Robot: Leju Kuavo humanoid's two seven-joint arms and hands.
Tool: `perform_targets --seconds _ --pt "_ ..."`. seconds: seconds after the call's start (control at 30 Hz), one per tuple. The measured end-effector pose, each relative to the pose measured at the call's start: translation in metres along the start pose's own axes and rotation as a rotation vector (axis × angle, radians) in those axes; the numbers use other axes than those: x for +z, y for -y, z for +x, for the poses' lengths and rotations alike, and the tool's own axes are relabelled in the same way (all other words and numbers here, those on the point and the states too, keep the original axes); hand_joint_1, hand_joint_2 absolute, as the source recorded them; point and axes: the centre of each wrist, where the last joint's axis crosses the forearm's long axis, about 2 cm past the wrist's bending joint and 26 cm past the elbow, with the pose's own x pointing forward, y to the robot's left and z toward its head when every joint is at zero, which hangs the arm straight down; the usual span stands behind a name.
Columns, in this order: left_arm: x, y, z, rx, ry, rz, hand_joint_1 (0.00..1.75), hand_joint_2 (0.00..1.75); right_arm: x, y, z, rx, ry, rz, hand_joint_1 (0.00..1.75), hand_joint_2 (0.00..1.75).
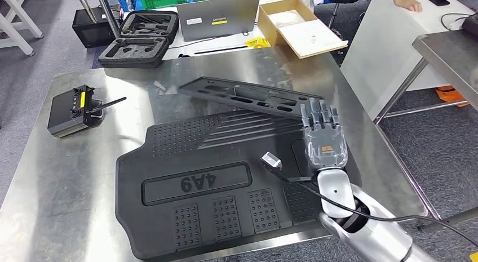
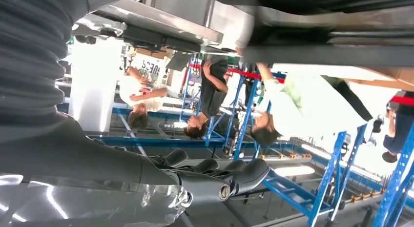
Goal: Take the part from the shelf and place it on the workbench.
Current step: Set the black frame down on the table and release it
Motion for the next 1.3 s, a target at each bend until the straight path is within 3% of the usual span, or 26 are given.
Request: perform_targets --seconds 0.07,0.2,0.27,0.4,0.53,0.8,0.97,1.17,1.3 --pt "0.000 0.000 -0.001 0.001 0.000 0.000 0.00 0.00 0.002 0.003 -0.001 0.002 -0.003 0.011 0.00 1.75" --pt "0.001 0.000 -0.002 0.002 -0.002 0.001 0.00 0.00 0.005 0.011 -0.003 -0.006 -0.013 0.002 0.00 0.00" --pt "0.001 0.000 -0.003 0.002 -0.002 0.001 0.00 0.00 0.007 0.015 -0.005 -0.011 -0.025 -0.018 0.00 0.00" --pt "0.001 0.000 -0.003 0.003 0.001 0.001 0.00 0.00 0.011 0.022 -0.008 -0.027 -0.051 -0.086 0.00 1.75" --pt "0.001 0.000 -0.002 0.001 0.002 0.001 0.00 0.00 0.018 0.028 -0.013 -0.091 -0.075 -0.243 0.00 1.75" --pt "0.000 -0.001 0.001 -0.021 0.006 0.008 0.00 0.00 0.035 0.040 -0.030 -0.312 -0.120 -0.755 0.00 1.75" --pt "-0.002 -0.001 0.002 -0.023 0.009 0.009 0.00 0.00 0.038 0.044 -0.035 -0.356 -0.115 -0.812 0.00 1.75" --pt "-0.001 -0.001 0.001 -0.018 0.006 0.030 0.00 0.00 0.038 0.058 -0.032 -0.545 0.115 -0.899 0.00 1.75" --pt "0.001 -0.002 -0.002 -0.019 -0.006 0.094 0.00 0.00 0.039 0.060 -0.028 -0.572 0.065 -0.925 0.00 1.75"
